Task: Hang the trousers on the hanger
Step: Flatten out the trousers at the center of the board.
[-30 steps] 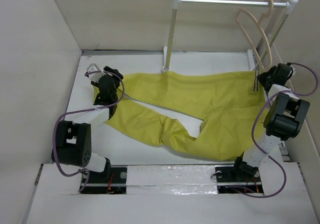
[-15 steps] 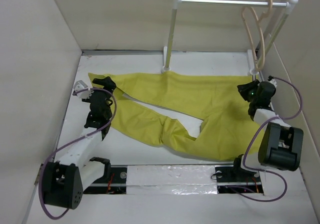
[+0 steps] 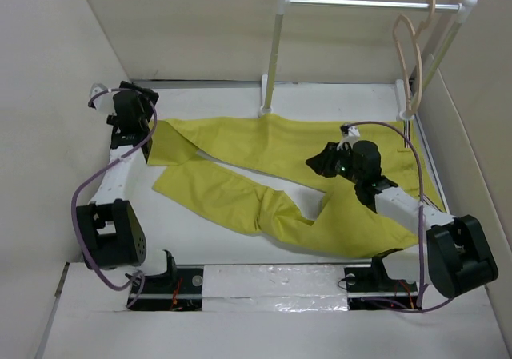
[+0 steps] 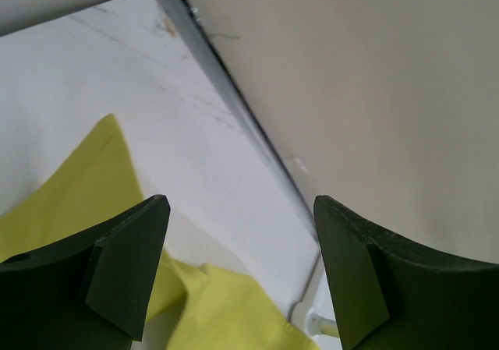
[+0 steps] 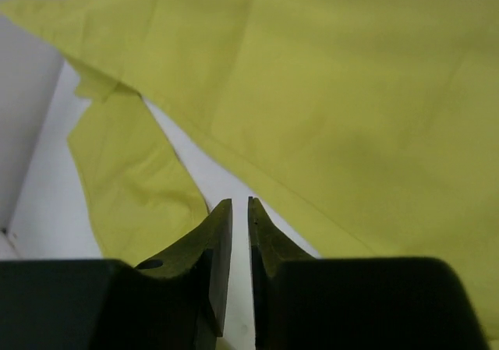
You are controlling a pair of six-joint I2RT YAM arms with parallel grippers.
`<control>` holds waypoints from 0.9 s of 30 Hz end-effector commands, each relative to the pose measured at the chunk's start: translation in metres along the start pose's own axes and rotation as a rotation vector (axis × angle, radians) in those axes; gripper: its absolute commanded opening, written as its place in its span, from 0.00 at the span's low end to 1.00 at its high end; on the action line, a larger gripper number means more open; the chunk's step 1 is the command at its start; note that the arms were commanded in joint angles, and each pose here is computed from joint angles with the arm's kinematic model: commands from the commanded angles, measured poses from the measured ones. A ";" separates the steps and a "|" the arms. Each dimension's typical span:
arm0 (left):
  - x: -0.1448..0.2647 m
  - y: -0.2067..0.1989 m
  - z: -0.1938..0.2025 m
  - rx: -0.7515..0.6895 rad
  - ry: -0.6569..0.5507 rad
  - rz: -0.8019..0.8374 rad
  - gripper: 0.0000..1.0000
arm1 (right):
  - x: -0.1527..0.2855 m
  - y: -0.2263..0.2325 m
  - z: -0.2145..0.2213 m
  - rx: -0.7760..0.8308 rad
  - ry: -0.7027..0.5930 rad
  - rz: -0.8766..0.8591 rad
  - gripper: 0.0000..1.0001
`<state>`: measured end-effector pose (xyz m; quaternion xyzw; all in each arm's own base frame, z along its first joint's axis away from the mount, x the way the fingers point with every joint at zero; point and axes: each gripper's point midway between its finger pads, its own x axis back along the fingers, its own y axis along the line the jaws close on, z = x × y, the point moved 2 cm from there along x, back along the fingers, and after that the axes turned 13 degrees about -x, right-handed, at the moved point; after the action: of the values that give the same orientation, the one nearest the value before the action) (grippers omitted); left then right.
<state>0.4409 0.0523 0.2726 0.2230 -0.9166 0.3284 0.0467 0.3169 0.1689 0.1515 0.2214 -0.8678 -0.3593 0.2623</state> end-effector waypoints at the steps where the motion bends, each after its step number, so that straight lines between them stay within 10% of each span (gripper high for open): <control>1: -0.009 0.028 0.020 -0.011 0.137 -0.075 0.72 | -0.008 0.030 0.011 0.183 0.083 -0.082 0.28; 8: -0.065 0.074 0.049 -0.040 0.386 -0.243 0.72 | -0.023 0.068 0.059 0.300 0.273 -0.179 0.60; 19: -0.101 0.083 0.063 -0.087 0.443 -0.259 0.74 | -0.039 0.078 0.095 0.360 0.351 -0.207 0.61; 27: -0.102 0.103 0.077 -0.121 0.447 -0.309 0.57 | -0.042 0.076 0.099 0.347 0.360 -0.206 0.61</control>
<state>0.4954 0.1101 0.1297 0.2742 -0.8542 0.3174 0.3073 0.2636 0.2809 0.1108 0.3880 -0.8225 -0.1842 0.3729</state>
